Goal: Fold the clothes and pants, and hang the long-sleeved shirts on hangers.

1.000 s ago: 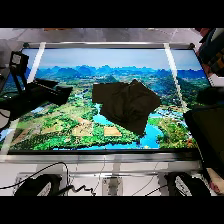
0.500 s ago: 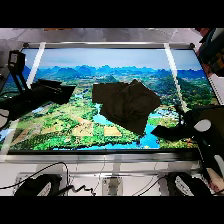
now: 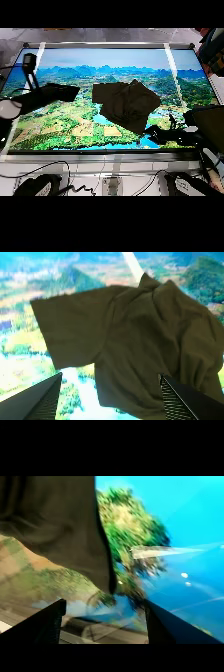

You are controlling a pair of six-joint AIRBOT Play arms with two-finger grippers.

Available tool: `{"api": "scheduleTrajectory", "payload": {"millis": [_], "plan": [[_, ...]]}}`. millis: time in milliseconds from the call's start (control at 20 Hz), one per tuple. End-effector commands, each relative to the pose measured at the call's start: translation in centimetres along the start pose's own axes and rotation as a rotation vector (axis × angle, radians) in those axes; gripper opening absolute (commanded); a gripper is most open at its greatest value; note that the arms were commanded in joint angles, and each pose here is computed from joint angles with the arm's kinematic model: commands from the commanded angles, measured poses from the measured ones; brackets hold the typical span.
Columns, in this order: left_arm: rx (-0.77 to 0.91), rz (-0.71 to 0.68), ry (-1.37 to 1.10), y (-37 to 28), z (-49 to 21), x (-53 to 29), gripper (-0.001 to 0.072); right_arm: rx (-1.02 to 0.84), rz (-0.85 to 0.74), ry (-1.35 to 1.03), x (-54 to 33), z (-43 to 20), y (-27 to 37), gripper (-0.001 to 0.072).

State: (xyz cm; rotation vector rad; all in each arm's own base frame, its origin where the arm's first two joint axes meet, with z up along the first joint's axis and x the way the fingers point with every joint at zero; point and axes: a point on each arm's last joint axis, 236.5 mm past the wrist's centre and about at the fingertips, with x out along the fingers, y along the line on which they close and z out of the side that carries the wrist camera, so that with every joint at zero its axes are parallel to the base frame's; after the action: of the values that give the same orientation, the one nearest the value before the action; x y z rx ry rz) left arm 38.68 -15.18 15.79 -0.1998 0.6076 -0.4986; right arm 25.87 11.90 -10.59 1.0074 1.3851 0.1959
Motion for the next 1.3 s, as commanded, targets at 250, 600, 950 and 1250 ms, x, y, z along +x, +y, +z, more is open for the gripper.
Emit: {"api": "scheduleTrajectory", "payload": {"millis": [250,600,950,1250], "plan": [[-0.196,0.052,0.285,5.3,-9.2,9.2,0.0691,-0.069,-0.014,-0.057,2.9,2.2,2.4,0.0242],[-0.336,0.081,0.245,7.5,-10.4,13.0,0.0691,-0.146,-0.042,-0.01,2.4,0.9,2.1,0.0013],[-0.329,0.074,0.274,7.0,-11.5,13.8,0.0691,-0.425,-0.475,0.178,-8.6,-4.6,-6.1,0.0012],[-0.224,0.01,0.344,3.2,-14.0,15.5,0.0691,-0.736,-0.613,0.17,-16.3,-9.8,-6.9,0.0012]]}}
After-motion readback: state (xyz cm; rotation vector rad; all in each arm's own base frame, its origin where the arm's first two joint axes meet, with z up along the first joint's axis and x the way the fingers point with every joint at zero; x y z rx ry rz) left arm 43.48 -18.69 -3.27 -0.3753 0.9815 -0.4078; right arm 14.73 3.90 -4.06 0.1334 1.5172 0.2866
